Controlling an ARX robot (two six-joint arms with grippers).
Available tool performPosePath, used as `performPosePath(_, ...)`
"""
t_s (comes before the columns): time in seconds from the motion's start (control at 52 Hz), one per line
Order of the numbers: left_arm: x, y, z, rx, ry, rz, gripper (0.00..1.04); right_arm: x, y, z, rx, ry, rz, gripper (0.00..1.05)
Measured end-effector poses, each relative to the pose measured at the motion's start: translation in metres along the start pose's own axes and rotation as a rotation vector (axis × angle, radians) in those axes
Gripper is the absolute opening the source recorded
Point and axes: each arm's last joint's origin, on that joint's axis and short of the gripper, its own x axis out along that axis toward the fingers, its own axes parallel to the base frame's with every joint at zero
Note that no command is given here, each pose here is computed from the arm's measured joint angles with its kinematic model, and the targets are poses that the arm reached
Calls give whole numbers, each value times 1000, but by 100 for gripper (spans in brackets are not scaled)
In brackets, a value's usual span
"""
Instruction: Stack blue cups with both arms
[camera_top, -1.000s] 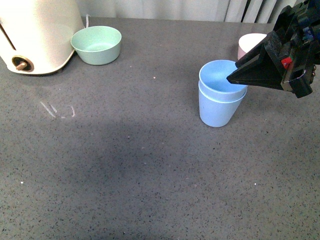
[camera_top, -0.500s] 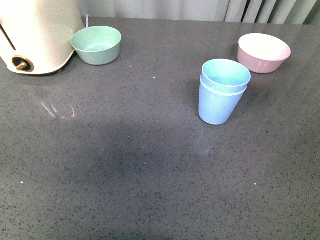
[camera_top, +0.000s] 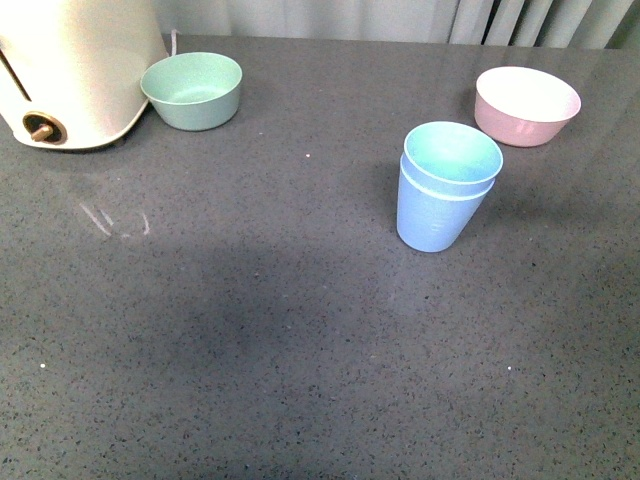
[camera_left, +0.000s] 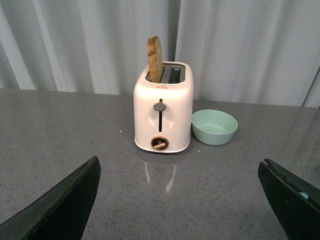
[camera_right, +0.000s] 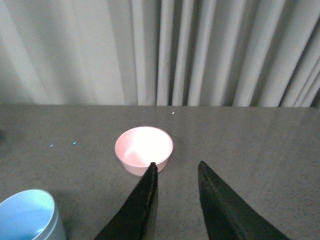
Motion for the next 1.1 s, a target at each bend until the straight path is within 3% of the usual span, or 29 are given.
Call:
performPosePath(0.115,0,0,0,0,0,0,96,-16,3,-10,2,3,13,1)
performPosePath(0.808,0,0,0,0,0,0,96,-66,3,-37,7,-10,10,2)
performPosePath(1.096,0,0,0,0,0,0,96,-79,3,-33,7,-28,9,2)
